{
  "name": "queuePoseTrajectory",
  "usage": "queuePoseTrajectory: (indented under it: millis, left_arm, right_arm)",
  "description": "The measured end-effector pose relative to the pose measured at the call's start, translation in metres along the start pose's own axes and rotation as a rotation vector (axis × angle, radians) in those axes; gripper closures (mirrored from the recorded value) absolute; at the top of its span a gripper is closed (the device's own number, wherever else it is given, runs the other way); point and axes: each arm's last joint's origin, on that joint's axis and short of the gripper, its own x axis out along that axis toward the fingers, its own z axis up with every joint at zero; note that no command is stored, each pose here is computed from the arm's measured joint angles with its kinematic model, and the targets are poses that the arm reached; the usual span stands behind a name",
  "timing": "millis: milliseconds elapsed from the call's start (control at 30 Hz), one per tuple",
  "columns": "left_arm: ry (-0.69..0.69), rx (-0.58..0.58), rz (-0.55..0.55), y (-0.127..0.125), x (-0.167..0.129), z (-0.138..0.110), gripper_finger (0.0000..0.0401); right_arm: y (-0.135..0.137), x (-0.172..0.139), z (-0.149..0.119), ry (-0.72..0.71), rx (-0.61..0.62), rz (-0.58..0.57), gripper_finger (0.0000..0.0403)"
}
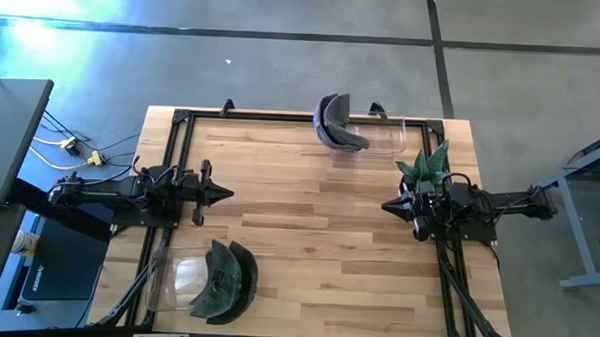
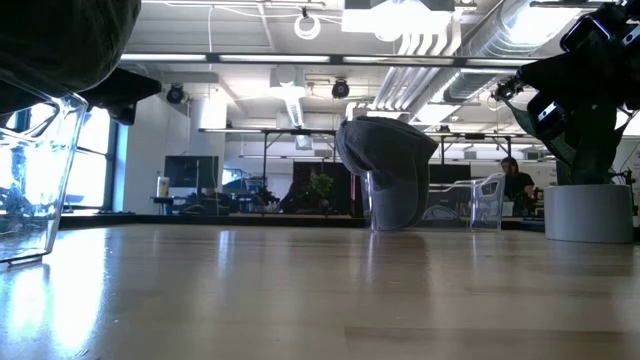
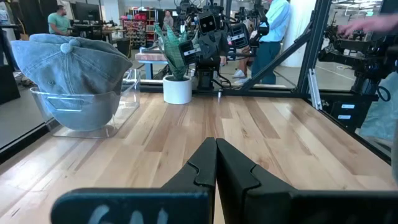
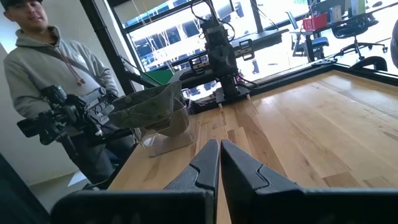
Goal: Pick & Place hat
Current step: Return to Home Position
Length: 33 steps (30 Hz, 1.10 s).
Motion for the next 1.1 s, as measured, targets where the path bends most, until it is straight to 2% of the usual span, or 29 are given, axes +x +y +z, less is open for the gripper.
queuePoseTrajectory:
  millis: [167, 267, 333, 433, 1100]
  left_arm:
    - [0.000, 0.000, 0.000, 0.0000, 0.0000, 0.0000, 0.0401]
    - [0.000, 0.000, -0.001, 0.0000, 0.0000, 0.0000, 0.0401]
    - [0.000, 0.000, -0.001, 0.0000, 0.0000, 0.0000, 0.0401]
    - [0.000, 0.000, -0.001, 0.0000, 0.0000, 0.0000, 0.0401]
    - [0.000, 0.000, -0.001, 0.0000, 0.0000, 0.0000, 0.0401]
  right_arm:
    - [0.0008, -0.0004, 0.0001, 0.002, 0.011, 0.020, 0.0391]
    - [0.0003, -0.0004, -0.0008, 0.018, -0.171, 0.048, 0.0391]
    - [-0.0015, -0.0003, -0.0001, 0.010, -0.269, 0.027, 0.0391]
    - [-0.0039, -0.0003, 0.0008, 0.003, -0.345, -0.011, 0.0391]
    - [-0.0054, 0.0005, 0.0005, 0.011, -0.335, -0.027, 0.0391]
